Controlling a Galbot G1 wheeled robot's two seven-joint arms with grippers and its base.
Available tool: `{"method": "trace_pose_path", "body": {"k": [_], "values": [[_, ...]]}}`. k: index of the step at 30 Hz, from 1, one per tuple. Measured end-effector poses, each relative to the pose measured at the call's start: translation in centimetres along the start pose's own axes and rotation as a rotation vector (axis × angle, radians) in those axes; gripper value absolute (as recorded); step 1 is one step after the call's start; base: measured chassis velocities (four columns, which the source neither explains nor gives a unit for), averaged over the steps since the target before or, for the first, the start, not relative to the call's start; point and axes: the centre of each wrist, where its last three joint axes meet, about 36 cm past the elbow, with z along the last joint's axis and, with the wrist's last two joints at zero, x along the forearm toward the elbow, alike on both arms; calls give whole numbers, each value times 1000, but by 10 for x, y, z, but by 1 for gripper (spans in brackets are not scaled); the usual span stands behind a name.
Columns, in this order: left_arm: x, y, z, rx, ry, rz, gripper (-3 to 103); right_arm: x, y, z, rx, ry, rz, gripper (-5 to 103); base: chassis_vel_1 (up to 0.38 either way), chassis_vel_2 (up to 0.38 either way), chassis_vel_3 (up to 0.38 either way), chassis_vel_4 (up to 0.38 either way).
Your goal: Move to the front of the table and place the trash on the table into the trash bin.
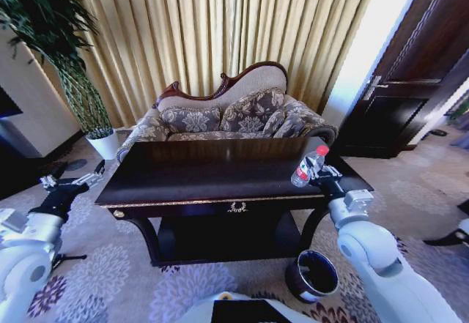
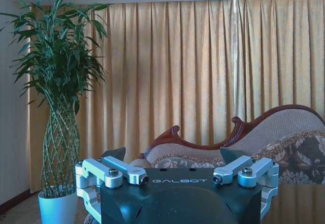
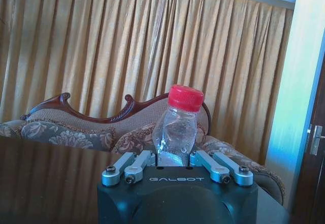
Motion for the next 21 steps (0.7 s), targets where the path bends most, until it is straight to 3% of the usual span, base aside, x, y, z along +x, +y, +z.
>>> {"method": "trace_pose_path", "body": {"k": [21], "values": [[3,-12,1,9,-8,18,100,4,-2,5,-31,1,2,25,96,-94,-95,92]]}}
